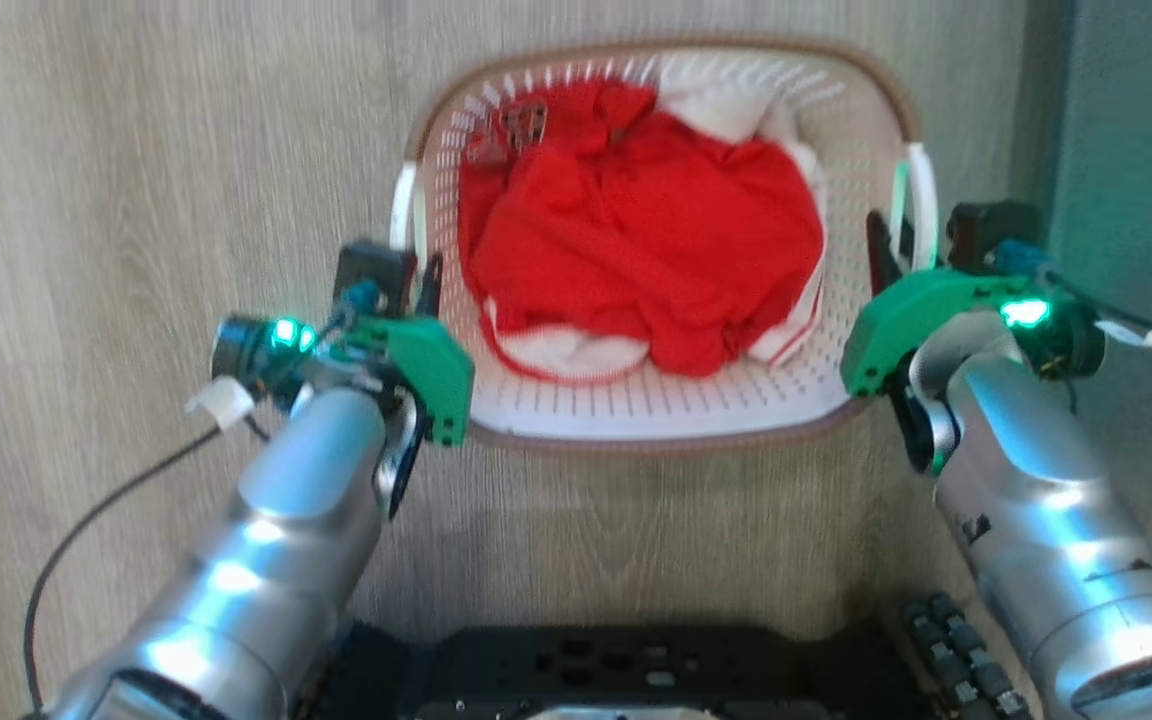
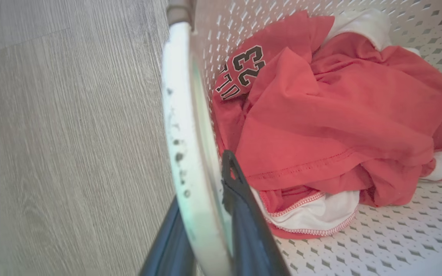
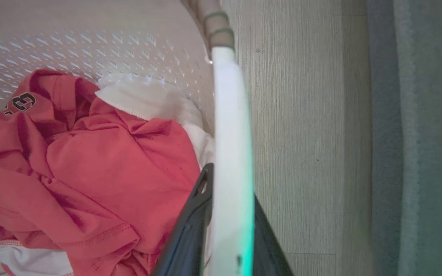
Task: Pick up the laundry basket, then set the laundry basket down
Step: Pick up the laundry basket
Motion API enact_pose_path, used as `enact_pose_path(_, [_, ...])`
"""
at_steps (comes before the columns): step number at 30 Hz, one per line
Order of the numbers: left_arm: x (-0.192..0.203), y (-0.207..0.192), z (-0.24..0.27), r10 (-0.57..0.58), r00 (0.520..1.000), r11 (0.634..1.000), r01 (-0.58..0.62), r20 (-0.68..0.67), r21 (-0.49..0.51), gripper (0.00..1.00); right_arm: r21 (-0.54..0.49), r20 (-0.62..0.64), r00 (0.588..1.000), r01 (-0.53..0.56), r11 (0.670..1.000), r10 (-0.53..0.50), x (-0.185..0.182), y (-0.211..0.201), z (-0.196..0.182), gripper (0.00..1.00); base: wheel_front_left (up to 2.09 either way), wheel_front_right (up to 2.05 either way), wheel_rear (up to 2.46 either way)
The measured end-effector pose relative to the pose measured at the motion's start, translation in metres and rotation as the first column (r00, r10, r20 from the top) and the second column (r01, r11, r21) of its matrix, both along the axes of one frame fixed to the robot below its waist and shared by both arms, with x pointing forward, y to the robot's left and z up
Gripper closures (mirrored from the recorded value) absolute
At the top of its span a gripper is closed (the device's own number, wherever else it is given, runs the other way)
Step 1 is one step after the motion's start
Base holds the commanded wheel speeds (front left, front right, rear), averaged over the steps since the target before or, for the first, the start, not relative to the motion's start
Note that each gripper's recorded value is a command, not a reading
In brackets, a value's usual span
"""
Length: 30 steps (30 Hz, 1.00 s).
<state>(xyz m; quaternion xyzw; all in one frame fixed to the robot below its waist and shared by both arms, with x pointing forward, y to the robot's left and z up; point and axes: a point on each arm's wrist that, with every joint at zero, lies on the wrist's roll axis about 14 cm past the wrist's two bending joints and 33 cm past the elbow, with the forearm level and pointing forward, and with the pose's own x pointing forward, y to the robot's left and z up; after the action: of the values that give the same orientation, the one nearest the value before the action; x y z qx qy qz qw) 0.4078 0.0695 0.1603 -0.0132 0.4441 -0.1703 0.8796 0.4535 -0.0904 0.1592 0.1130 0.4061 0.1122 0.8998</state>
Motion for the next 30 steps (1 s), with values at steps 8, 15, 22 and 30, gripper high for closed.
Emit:
enact_pose_path(8, [-0.023, 0.0, 0.028, 0.015, 1.0, 1.0, -0.015, -0.012, -0.01, 1.0, -0.004, -0.015, 1.0, -0.007, 1.0, 0.007, -0.02, -0.001, 0.031, 1.0, 0.0, 0.0, 0.0])
enact_pose_path(15, [-0.04, 0.003, 0.053, 0.014, 1.0, 1.0, -0.014, -0.021, -0.011, 1.0, 0.005, -0.023, 1.0, -0.013, 1.0, 0.013, -0.042, 0.002, 0.059, 1.0, 0.0, 0.0, 0.0])
enact_pose_path(22, [-0.072, 0.007, 0.073, 0.008, 0.998, 1.0, -0.008, -0.056, -0.002, 1.0, 0.005, -0.073, 0.997, -0.032, 0.999, 0.032, -0.07, 0.005, 0.082, 1.0, 0.0, 0.0, 0.0])
enact_pose_path(30, [-0.101, 0.009, 0.095, -0.001, 0.997, 1.0, 0.001, -0.077, 0.0, 1.0, 0.007, -0.108, 0.993, -0.048, 0.999, 0.049, -0.097, 0.007, 0.108, 1.0, 0.0, 0.0, 0.0])
